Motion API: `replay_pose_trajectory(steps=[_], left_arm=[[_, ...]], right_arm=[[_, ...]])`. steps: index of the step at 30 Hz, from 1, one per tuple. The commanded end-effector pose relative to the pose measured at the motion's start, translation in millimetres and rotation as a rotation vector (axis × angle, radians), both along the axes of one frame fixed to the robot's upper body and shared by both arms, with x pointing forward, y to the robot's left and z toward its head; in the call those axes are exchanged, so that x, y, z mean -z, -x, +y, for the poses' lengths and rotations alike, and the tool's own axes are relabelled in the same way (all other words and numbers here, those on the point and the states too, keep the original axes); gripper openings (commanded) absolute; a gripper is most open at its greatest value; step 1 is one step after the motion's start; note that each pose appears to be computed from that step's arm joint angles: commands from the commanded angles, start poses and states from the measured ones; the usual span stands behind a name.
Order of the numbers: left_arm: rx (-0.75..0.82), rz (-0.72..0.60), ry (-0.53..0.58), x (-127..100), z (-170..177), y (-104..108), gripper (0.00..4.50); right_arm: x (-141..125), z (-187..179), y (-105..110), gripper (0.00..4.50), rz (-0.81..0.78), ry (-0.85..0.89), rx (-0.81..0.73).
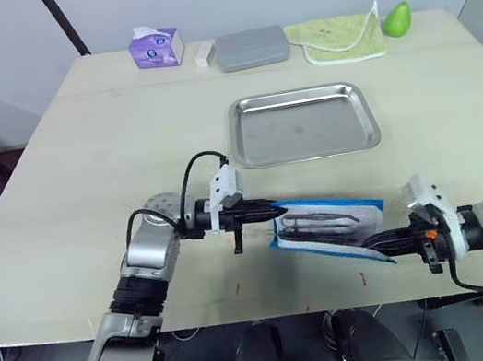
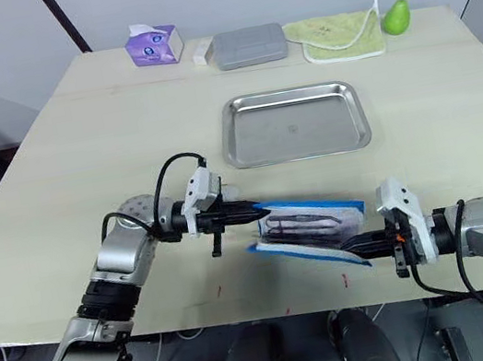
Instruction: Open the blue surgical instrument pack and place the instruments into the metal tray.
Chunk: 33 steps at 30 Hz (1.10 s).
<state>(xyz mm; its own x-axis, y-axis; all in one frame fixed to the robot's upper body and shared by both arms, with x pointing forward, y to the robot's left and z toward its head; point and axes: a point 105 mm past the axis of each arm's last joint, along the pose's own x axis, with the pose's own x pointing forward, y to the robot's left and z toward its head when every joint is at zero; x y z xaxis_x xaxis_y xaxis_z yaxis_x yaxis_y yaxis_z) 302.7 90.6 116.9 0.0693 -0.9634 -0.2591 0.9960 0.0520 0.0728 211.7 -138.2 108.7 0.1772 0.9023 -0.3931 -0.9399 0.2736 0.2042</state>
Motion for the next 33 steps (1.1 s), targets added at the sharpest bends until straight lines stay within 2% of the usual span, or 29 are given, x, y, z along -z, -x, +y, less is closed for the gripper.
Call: replay_pose_trajectory(steps=[1, 6, 13, 22, 33], left_arm=[[-0.028, 0.025, -0.011, -3, -1, -3, 0.0], [-0.104, 0.079, -0.025, -1, 0, -8, 0.0], [-0.141, 0.091, -0.046, 7, -2, -12, 0.0], [-0.21, 0.067, -0.126, 20, -4, -27, 0.0], [-0.255, 0.048, -0.219, 40, -6, -35, 0.0]], right_arm=[[-5, 3, 3, 0.07, -0.044, 0.011, -0.035], [-6, 3, 9, 0.07, -0.058, 0.035, -0.054], [12, 6, 19, 0.07, -0.037, 0.093, -0.082], [44, -4, 19, 0.07, -0.042, 0.208, -0.049], [61, -11, 18, 0.07, -0.077, 0.273, -0.022]])
